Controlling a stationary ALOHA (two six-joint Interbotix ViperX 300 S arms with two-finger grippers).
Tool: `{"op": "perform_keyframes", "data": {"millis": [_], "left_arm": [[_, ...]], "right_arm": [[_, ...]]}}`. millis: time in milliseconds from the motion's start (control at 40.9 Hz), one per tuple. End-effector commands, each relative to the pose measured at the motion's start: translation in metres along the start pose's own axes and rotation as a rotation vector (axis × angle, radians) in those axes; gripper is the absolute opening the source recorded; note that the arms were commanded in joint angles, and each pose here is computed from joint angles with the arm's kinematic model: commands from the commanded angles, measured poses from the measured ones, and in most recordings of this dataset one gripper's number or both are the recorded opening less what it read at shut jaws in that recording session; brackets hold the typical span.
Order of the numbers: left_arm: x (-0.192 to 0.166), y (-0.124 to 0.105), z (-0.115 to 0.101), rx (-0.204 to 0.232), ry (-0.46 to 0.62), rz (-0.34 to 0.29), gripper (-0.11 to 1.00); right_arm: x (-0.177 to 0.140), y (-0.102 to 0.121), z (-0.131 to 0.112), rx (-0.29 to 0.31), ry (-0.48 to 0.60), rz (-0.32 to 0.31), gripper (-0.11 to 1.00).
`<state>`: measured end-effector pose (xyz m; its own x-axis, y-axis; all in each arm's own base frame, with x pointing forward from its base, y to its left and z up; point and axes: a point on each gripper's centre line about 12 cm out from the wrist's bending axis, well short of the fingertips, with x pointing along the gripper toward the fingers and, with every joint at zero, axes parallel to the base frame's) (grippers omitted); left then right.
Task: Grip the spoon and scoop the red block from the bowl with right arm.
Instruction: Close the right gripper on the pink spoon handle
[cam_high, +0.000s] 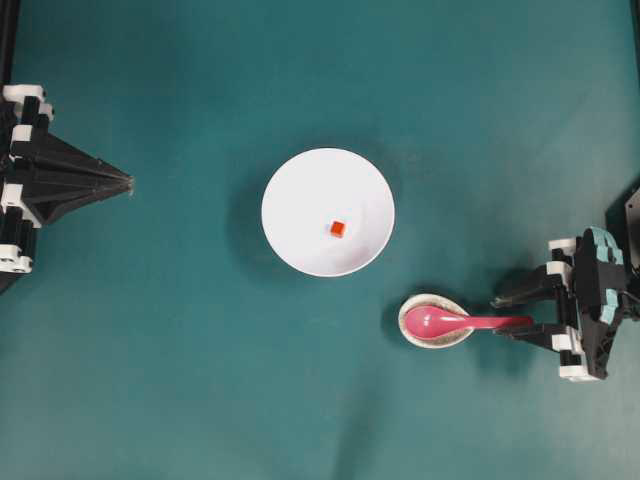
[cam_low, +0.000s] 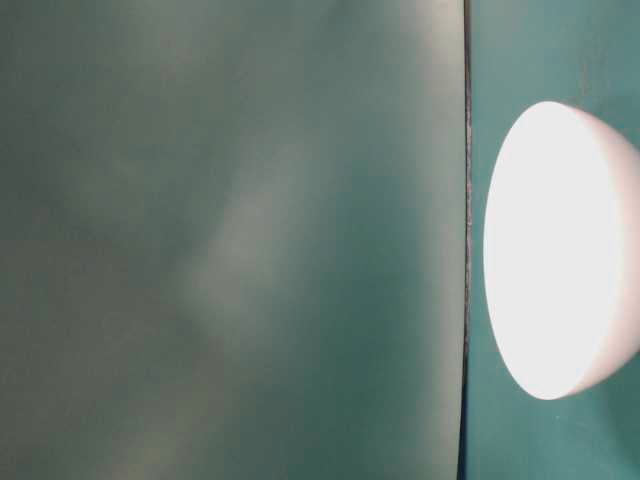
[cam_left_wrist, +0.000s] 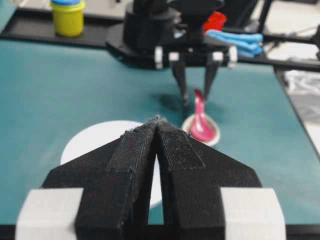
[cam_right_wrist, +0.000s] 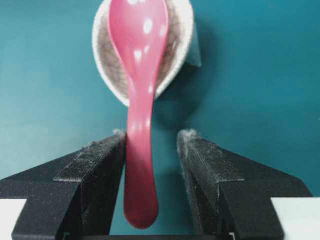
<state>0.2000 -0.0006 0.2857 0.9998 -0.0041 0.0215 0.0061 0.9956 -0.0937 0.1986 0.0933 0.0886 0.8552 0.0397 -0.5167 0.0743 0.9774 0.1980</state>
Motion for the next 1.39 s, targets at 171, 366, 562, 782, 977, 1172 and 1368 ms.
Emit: {"op": "perform_keyframes", "data": {"millis": [171,366,562,782,977,1172,1368], "left_arm": [[0.003,-0.001,0.009,0.005,-0.017,-0.004,0.00],[0.003,-0.001,0.009,0.005,-0.009,-0.001,0.00],[0.003,-0.001,0.008,0.005,-0.008,-0.001,0.00],[0.003,-0.001,0.008,0.005,-0.005,-0.001,0.00],[0.003,-0.001,0.007,0.005,-0.001,-0.001,0.00],[0.003,-0.001,0.007,0.005,-0.001,-0.001,0.00],[0.003,-0.001,0.007,0.006,0.000,0.000,0.00]], "right_arm": [[0.000,0.004,0.000,0.007,0.011,0.014,0.47],[0.000,0.004,-0.002,0.004,0.024,0.015,0.42],[0.000,0.004,-0.001,0.006,0.023,0.015,0.42],[0.000,0.004,-0.001,0.004,0.020,0.017,0.38],[0.000,0.005,0.000,0.000,0.015,0.020,0.22],[0.000,0.009,0.004,0.009,0.001,0.032,0.22],[-0.005,0.021,0.026,0.060,-0.066,0.087,0.22]]}}
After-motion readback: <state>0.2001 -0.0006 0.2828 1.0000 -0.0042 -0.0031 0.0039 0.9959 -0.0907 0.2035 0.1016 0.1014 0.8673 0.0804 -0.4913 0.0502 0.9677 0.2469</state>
